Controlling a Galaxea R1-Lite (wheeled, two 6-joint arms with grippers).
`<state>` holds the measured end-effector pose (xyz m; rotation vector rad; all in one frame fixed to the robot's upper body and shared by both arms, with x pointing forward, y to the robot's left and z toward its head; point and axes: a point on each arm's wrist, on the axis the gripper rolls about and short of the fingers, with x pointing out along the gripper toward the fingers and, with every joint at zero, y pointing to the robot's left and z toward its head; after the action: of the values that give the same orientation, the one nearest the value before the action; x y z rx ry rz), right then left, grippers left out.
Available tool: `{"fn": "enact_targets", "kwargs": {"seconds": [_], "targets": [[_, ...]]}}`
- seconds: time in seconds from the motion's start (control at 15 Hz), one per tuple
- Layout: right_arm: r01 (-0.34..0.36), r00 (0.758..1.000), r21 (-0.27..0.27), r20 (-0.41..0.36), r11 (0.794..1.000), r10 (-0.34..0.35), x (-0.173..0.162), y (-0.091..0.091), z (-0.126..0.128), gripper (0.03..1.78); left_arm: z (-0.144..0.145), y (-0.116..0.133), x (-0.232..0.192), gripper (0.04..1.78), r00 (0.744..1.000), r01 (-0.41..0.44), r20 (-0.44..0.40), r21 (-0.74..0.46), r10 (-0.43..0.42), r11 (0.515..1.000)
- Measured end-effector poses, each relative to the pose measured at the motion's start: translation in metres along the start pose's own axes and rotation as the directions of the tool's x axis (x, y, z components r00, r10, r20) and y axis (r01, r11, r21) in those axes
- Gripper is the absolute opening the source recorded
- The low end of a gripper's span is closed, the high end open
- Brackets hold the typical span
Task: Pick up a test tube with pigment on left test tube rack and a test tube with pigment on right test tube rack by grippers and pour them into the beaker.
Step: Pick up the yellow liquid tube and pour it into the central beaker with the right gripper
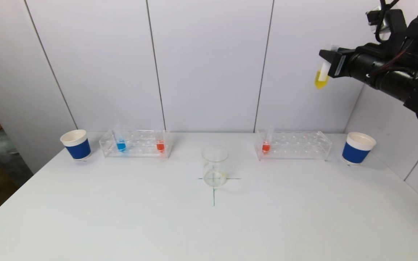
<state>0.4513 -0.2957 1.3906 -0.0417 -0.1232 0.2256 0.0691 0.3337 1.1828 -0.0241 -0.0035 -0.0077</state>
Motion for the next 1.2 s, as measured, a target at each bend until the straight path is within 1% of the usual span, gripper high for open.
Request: {"fn": "enact_targets", "kwargs": {"seconds": [0.13, 0.2, 0.33, 0.4, 0.53, 0.6, 0.73, 0.87, 1.0, 1.13, 1.2], "targets": [[-0.065, 0.998, -0.011, -0.001, 0.998, 0.065, 0.001, 0.01, 0.015, 0.45, 0.0, 0.0, 0.0, 1.76, 1.0, 0.0, 0.0, 0.0, 0.0, 1.0], [-0.108, 0.994, -0.028, 0.007, 0.994, 0.108, 0.002, 0.015, 0.021, 0.45, 0.0, 0.0, 0.0, 1.76, 1.0, 0.0, 0.0, 0.0, 0.0, 1.0], [-0.204, 0.978, -0.062, 0.038, 0.977, 0.206, 0.002, 0.025, 0.031, 0.45, 0.0, 0.0, 0.0, 1.76, 1.0, 0.0, 0.0, 0.0, 0.0, 1.0], [-0.232, 0.971, -0.074, 0.047, 0.97, 0.236, 0.003, 0.032, 0.034, 0.45, 0.0, 0.0, 0.0, 1.76, 1.0, 0.0, 0.0, 0.0, 0.0, 1.0], [-0.283, 0.957, -0.103, 0.041, 0.954, 0.289, 0.003, 0.05, 0.036, 0.45, 0.0, 0.0, 0.0, 1.76, 1.0, 0.0, 0.0, 0.0, 0.0, 1.0], [-0.319, 0.945, -0.13, 0.032, 0.939, 0.325, 0.003, 0.059, 0.037, 0.45, 0.0, 0.0, 0.0, 1.76, 1.0, 0.0, 0.0, 0.0, 0.0, 1.0], [-0.396, 0.915, -0.179, 0.001, 0.901, 0.403, 0.002, 0.073, 0.037, 0.45, 0.0, 0.0, 0.0, 1.76, 1.0, 0.0, 0.0, 0.0, 0.0, 1.0], [-0.479, 0.873, -0.218, -0.018, 0.85, 0.487, 0.002, 0.085, 0.037, 0.45, 0.0, 0.0, 0.0, 1.76, 1.0, 0.0, 0.0, 0.0, 0.0, 1.0], [-0.515, 0.85, -0.255, -0.026, 0.819, 0.526, 0.006, 0.098, 0.032, 0.45, 0.0, 0.0, 0.0, 1.76, 1.0, 0.0, 0.0, 0.0, 0.0, 1.0], [-0.536, 0.832, -0.321, -0.044, 0.781, 0.554, 0.011, 0.109, 0.023, 0.45, 0.0, 0.0, 0.0, 1.76, 1.0, 0.0, 0.0, 0.0, 0.0, 1.0], [-0.549, 0.821, -0.352, -0.056, 0.758, 0.569, 0.014, 0.116, 0.017, 0.45, 0.0, 0.0, 0.0, 1.76, 1.0, 0.0, 0.0, 0.0, 0.0, 1.0]]}}
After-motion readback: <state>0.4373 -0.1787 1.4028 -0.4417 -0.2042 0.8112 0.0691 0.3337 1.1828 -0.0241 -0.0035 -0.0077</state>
